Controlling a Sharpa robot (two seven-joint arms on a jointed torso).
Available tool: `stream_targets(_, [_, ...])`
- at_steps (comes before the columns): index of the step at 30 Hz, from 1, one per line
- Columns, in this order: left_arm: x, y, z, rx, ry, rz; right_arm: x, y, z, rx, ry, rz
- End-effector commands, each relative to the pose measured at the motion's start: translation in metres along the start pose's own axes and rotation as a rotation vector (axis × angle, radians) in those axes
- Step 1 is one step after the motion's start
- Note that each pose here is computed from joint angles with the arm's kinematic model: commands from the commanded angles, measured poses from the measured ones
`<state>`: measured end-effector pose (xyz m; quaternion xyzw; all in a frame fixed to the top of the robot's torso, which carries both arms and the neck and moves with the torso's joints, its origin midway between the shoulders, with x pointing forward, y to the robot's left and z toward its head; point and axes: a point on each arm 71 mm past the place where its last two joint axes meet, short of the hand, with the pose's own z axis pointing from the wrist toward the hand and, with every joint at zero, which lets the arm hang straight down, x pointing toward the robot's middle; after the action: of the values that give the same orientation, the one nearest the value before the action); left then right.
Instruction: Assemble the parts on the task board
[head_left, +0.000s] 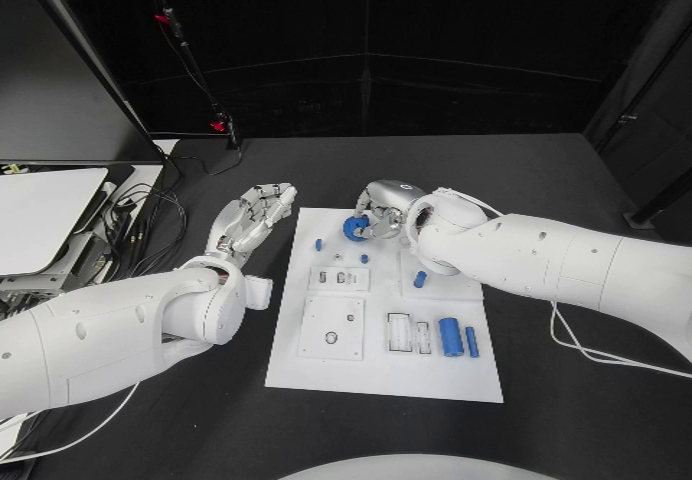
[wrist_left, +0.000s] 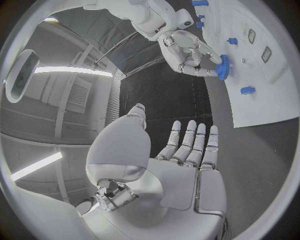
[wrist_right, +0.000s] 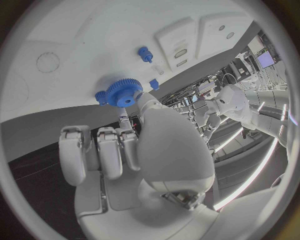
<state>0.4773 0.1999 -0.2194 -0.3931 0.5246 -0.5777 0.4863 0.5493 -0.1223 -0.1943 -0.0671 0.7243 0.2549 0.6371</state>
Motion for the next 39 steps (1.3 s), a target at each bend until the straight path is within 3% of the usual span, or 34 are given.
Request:
stream_targets(1, [0.0017, -0.0236, -0.0032, 0.330, 0.013, -0.006, 0.002, 0.001, 0.001, 0.012, 0.031, -0.042])
stream_targets(26, [0.0019, -0.0232, -0.0034, 0.327, 0.015, -0.008, 0.016, -0.005, 0.002, 0.061, 0.085, -0.074])
stream_targets(36, [0.0011, -0.0231, -0.0038, 0.325, 0.014, -0.007, 0.016, -0.003, 0.000, 0.035, 0.073, -0.055])
stream_targets(39, [0.0007, -0.0230, -0.0038, 0.325, 0.014, -0.006, 0.013, -0.003, -0.002, 0.020, 0.042, -0.013])
